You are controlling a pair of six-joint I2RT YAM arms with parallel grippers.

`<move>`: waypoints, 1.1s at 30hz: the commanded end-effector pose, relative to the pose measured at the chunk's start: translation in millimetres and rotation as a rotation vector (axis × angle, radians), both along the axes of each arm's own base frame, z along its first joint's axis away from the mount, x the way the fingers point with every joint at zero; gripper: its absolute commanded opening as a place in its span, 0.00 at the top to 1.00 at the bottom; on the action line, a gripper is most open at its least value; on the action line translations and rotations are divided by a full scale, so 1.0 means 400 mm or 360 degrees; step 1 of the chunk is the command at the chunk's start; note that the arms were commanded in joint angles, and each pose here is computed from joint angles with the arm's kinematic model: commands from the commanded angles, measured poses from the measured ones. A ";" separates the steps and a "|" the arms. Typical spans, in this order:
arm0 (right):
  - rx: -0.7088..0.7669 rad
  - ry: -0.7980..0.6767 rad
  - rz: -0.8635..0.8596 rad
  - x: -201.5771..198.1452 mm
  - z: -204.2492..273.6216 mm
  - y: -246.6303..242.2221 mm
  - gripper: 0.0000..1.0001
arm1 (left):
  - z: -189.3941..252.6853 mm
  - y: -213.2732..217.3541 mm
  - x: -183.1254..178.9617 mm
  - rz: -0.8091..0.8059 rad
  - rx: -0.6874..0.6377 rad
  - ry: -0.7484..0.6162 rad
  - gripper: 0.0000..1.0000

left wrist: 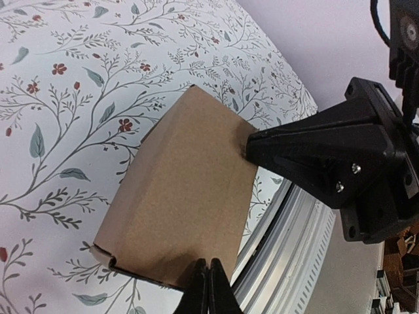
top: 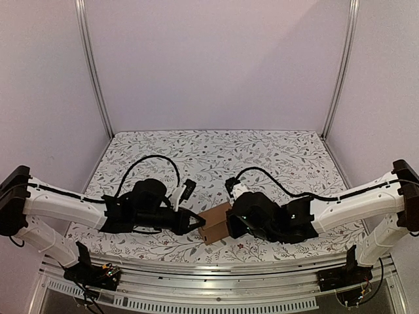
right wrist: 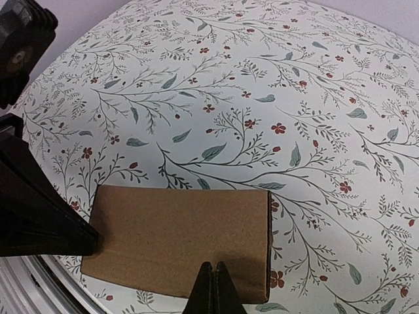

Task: Fold the paper box

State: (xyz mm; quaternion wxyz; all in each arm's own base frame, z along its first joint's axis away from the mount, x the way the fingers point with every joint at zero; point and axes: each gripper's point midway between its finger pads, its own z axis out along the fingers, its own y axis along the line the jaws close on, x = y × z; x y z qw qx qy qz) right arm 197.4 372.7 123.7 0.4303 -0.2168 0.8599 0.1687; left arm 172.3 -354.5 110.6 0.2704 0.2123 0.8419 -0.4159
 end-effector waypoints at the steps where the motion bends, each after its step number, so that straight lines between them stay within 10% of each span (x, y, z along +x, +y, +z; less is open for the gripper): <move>1: -0.0026 -0.0059 0.0065 0.012 0.086 -0.007 1.00 | -0.119 0.100 -0.012 0.0066 0.0341 0.0092 1.00; 13: -0.0008 -0.0124 0.0061 0.078 0.167 -0.009 1.00 | -0.108 0.101 -0.007 0.0071 0.0334 0.0075 1.00; 33: -0.0109 0.0257 -0.0007 0.034 -0.125 -0.060 1.00 | -0.130 0.056 -0.001 0.0021 0.0319 0.0126 1.00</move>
